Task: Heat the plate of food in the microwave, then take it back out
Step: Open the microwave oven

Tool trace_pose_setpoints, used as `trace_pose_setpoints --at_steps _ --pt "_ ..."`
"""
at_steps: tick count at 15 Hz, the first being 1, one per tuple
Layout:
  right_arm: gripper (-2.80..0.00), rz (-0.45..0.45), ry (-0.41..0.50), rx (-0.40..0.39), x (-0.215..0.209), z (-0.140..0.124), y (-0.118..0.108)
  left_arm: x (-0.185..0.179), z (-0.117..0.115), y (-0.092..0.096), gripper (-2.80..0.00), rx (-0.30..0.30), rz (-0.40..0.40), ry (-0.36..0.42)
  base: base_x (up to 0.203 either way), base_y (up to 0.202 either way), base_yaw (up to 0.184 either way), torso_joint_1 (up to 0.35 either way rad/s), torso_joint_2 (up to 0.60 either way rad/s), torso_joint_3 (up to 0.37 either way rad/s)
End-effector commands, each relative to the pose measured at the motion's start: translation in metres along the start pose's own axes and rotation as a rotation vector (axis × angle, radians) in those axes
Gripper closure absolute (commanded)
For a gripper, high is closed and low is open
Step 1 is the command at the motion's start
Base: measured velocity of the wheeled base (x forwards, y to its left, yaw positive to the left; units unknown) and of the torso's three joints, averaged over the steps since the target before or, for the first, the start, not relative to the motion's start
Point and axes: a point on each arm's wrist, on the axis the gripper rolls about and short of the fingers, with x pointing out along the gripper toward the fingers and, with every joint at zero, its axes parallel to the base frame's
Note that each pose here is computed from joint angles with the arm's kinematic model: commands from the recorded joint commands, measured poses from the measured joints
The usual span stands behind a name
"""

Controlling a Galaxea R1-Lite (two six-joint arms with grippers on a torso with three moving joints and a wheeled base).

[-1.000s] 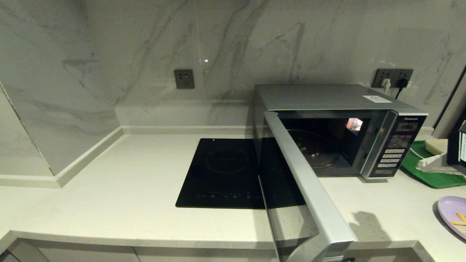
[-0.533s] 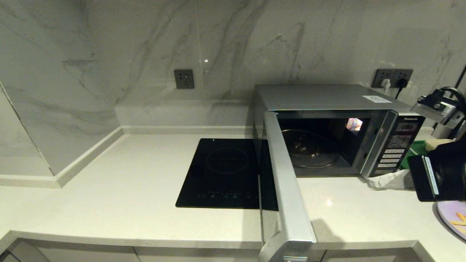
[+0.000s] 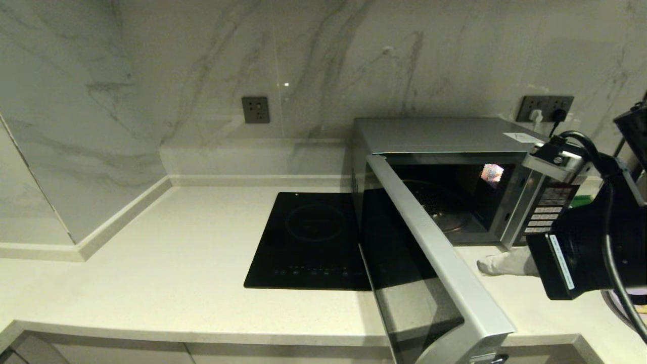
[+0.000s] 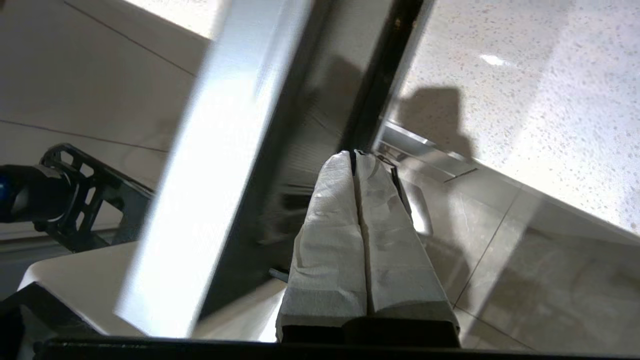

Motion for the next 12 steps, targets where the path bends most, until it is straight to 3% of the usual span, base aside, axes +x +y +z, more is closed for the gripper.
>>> trace_pose_setpoints --at_steps 1,12 --pt "0.0 0.018 0.025 -0.035 0.007 0.001 0.008 0.0 0.0 0.0 0.0 -0.001 0.0 -0.001 0.0 0.0 0.0 0.0 0.0 0.0" --pt "0.0 0.026 0.06 -0.077 0.016 -0.004 0.018 0.0 0.0 0.0 0.0 -0.001 0.0 -0.001 0.0 0.0 0.0 0.0 0.0 0.0"
